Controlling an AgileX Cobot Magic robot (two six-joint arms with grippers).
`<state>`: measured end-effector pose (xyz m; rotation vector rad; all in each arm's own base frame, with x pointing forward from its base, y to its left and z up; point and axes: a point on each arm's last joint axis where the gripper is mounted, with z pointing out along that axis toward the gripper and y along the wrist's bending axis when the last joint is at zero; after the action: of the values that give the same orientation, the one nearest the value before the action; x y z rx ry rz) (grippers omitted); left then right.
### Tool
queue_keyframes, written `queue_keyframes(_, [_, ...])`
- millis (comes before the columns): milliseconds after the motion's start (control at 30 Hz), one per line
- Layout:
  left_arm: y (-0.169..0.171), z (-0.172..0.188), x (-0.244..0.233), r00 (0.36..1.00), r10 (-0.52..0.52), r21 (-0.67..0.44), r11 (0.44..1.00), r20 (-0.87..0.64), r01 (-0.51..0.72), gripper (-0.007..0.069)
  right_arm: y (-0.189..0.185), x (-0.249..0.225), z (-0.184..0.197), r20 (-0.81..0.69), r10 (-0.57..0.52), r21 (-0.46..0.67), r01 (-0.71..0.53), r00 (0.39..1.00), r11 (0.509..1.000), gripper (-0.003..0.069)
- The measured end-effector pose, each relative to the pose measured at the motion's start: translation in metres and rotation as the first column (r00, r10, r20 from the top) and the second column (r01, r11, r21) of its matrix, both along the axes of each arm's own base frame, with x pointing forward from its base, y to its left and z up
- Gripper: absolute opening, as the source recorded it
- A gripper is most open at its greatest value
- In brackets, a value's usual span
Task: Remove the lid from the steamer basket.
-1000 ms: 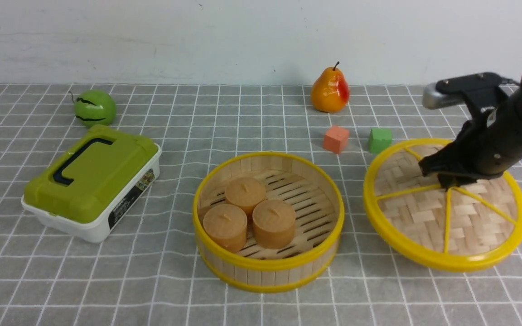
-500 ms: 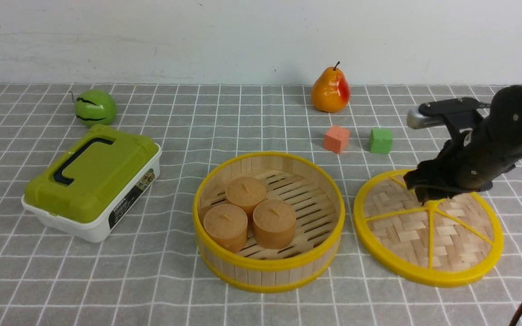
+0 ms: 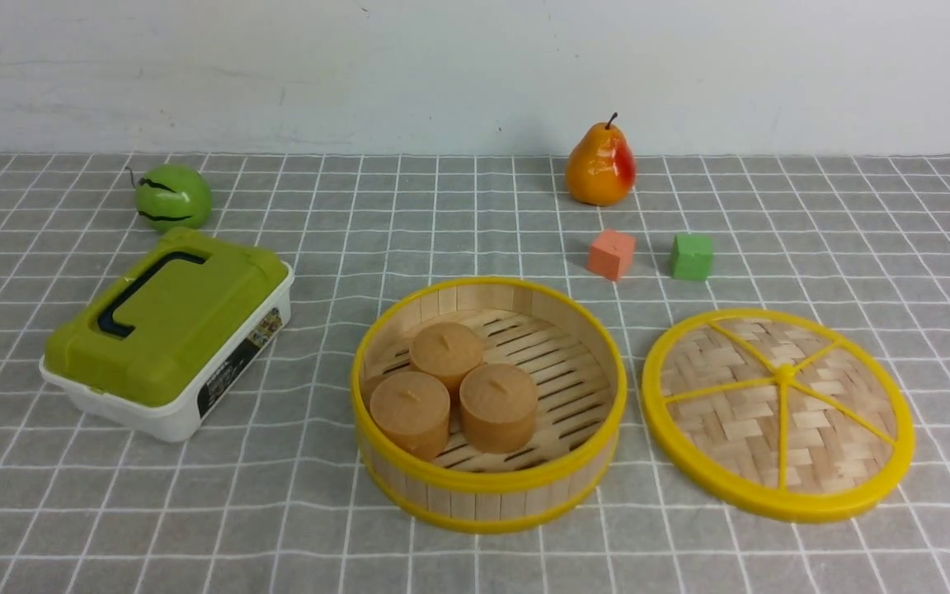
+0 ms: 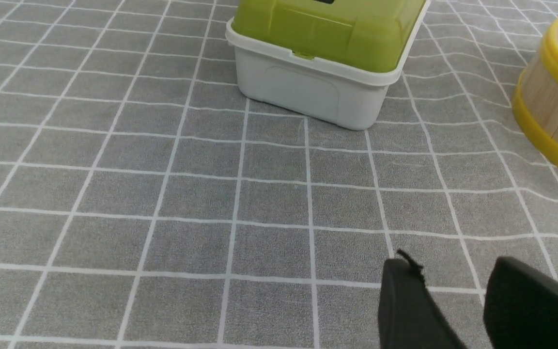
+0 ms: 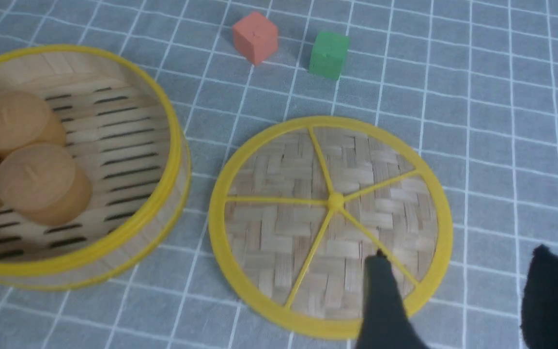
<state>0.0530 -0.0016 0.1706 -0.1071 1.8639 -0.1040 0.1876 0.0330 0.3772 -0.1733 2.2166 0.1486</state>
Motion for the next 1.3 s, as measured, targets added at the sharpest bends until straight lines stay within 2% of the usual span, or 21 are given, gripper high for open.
queue_keyframes(167, [0.000,0.000,0.000,1.000,0.000,0.000,1.000,0.000,0.000,0.0239,-0.005,-0.070,-0.018,0.083,0.036,0.058,-0.040,0.996,0.998,0.0048])
queue_keyframes(267, [0.000,0.000,0.000,1.000,0.000,0.000,1.000,0.000,0.000,0.0239,-0.008,-0.096,-0.025,0.148,0.052,0.054,-0.060,0.988,0.997,-0.0013])
queue_keyframes(533, [0.000,0.000,0.000,1.000,0.000,0.000,1.000,0.000,0.000,0.0239,-0.015,-0.131,-0.063,0.223,0.037,0.052,-0.050,0.974,0.997,-0.0020])
queue_keyframes(667, [0.000,0.000,0.000,1.000,0.000,0.000,1.000,0.000,0.000,0.0239,-0.017,-0.132,-0.089,0.374,0.018,0.061,-0.044,0.927,0.997,-0.0018])
queue_keyframes(700, [0.000,0.000,0.000,1.000,0.000,0.000,1.000,0.000,0.000,0.0239,-0.017,-0.132,-0.094,0.372,0.017,0.062,-0.043,0.928,0.997,-0.0018])
queue_keyframes(800, [0.000,0.000,0.000,1.000,0.000,0.000,1.000,0.000,0.000,0.0239,-0.020,-0.132,-0.130,0.494,-0.025,0.085,-0.020,0.869,0.996,-0.0013])
queue_keyframes(933, [0.000,0.000,0.000,1.000,0.000,0.000,1.000,0.000,0.000,0.0239,-0.022,-0.128,-0.169,0.561,-0.063,0.101,0.007,0.825,0.995,-0.0009])
queue_keyframes(1200, [0.000,0.000,0.000,1.000,0.000,0.000,1.000,0.000,0.000,0.0239,-0.029,-0.130,-0.188,0.503,-0.162,0.111,0.123,0.849,0.986,-0.0001])
queue_keyframes(1267, [0.000,0.000,0.000,1.000,0.000,0.000,1.000,0.000,0.000,0.0239,-0.032,-0.132,-0.194,0.442,-0.230,0.127,0.193,0.867,0.973,0.0001])
queue_keyframes(1300, [0.000,0.000,0.000,1.000,0.000,0.000,1.000,0.000,0.000,0.0239,-0.033,-0.132,-0.196,0.420,-0.229,0.141,0.186,0.878,0.972,0.0003])
